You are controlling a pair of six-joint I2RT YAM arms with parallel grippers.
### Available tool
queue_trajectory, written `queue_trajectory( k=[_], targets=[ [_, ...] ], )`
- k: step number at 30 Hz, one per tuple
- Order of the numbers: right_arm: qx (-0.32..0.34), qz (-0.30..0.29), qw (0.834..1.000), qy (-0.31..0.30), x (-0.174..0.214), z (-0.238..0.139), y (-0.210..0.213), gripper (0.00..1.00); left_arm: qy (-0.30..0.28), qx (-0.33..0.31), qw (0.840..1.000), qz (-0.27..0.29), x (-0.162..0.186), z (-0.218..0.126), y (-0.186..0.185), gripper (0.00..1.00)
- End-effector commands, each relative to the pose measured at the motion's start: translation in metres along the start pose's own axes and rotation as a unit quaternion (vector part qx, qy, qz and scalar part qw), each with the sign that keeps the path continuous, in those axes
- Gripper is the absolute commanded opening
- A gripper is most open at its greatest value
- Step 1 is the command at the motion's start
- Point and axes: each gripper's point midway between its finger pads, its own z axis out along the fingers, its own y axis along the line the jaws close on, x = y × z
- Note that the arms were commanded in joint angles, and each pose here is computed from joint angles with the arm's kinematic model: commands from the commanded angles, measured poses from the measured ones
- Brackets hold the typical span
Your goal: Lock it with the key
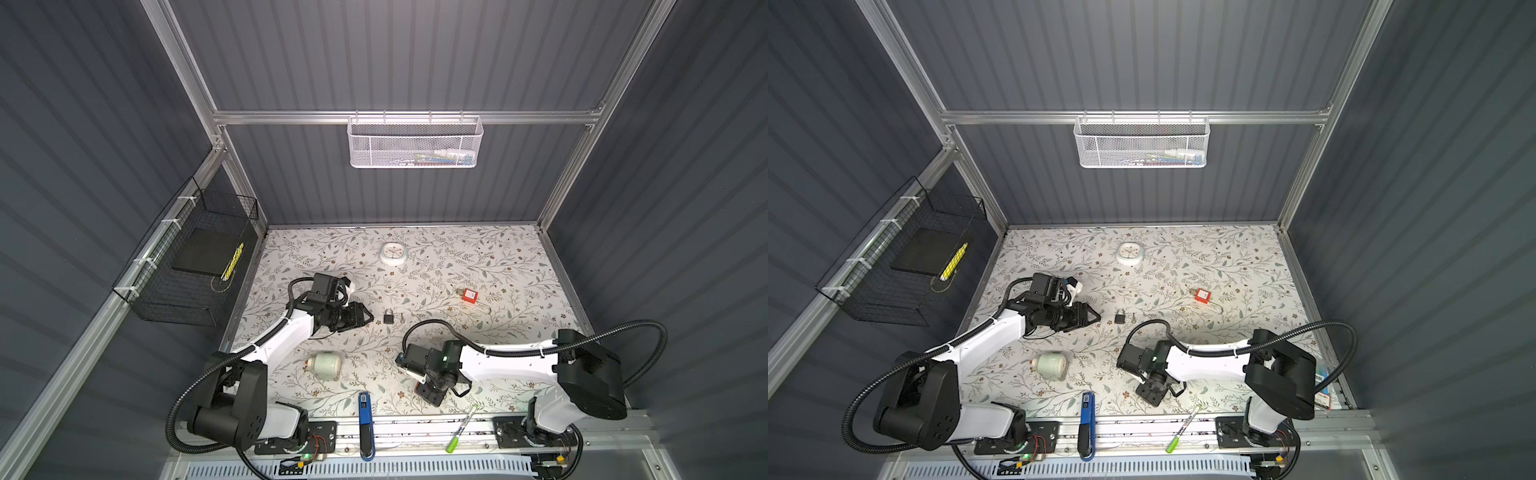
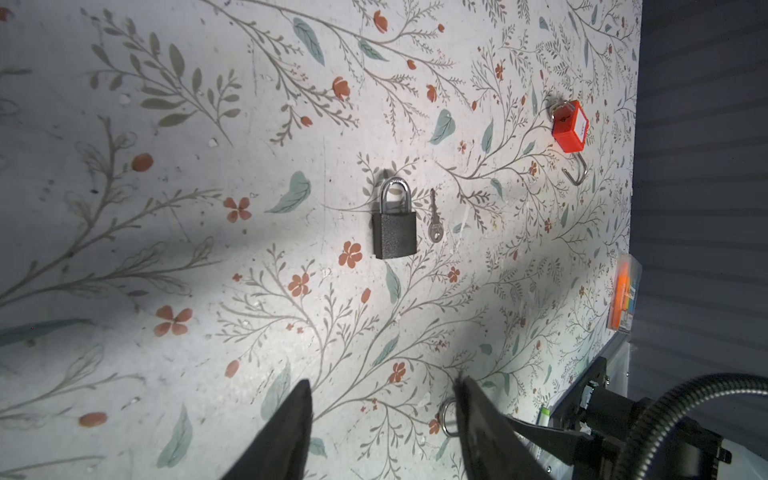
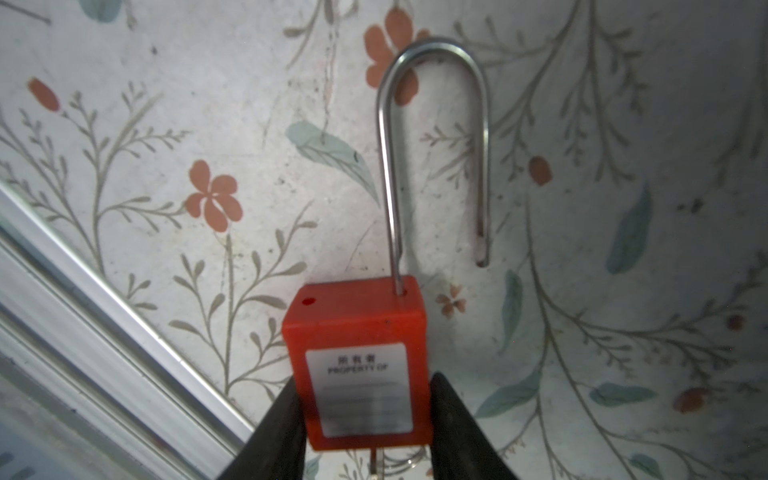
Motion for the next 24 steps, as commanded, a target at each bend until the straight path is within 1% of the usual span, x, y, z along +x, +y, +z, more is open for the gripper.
queue_trajectory(
  k=[1,5,7,10,13,15,17,20,24],
  targets=[
    [-0.001,-0.016,1.000,0.007,-0.001,-0.002,0.002,0.38,-0.008,0.021,1.000,-0.002,0.000,-0.006,-0.012,0.58],
    [0.011,-0.013,1.000,-0.003,-0.002,-0.005,-0.003,0.32,-0.011,0.034,0.999,-0.012,0.001,-0.007,-0.016,0.58],
    [0.013,-0.004,1.000,-0.020,-0.006,-0.011,-0.008,0.31,-0.011,0.047,0.999,-0.012,0.000,-0.008,-0.022,0.58],
    [-0.015,0.028,0.997,-0.073,-0.019,-0.025,-0.014,0.30,-0.003,0.047,0.999,-0.003,-0.001,-0.006,-0.025,0.58],
    [-0.041,0.075,0.987,-0.138,-0.036,-0.043,-0.030,0.30,0.002,0.052,0.999,0.006,-0.002,-0.003,-0.030,0.57],
    [-0.045,0.106,0.977,-0.180,-0.045,-0.056,-0.046,0.29,0.002,0.061,0.998,0.008,-0.004,-0.002,-0.037,0.57],
    [-0.047,0.126,0.969,-0.207,-0.052,-0.067,-0.060,0.29,0.001,0.074,0.997,0.010,-0.008,-0.001,-0.046,0.57],
    [-0.043,0.144,0.964,-0.219,-0.059,-0.072,-0.078,0.29,0.007,0.086,0.996,0.020,-0.009,0.003,-0.059,0.57],
    [-0.032,0.162,0.962,-0.217,-0.064,-0.073,-0.098,0.28,0.008,0.124,0.992,0.021,-0.011,0.005,-0.078,0.56]
  ],
)
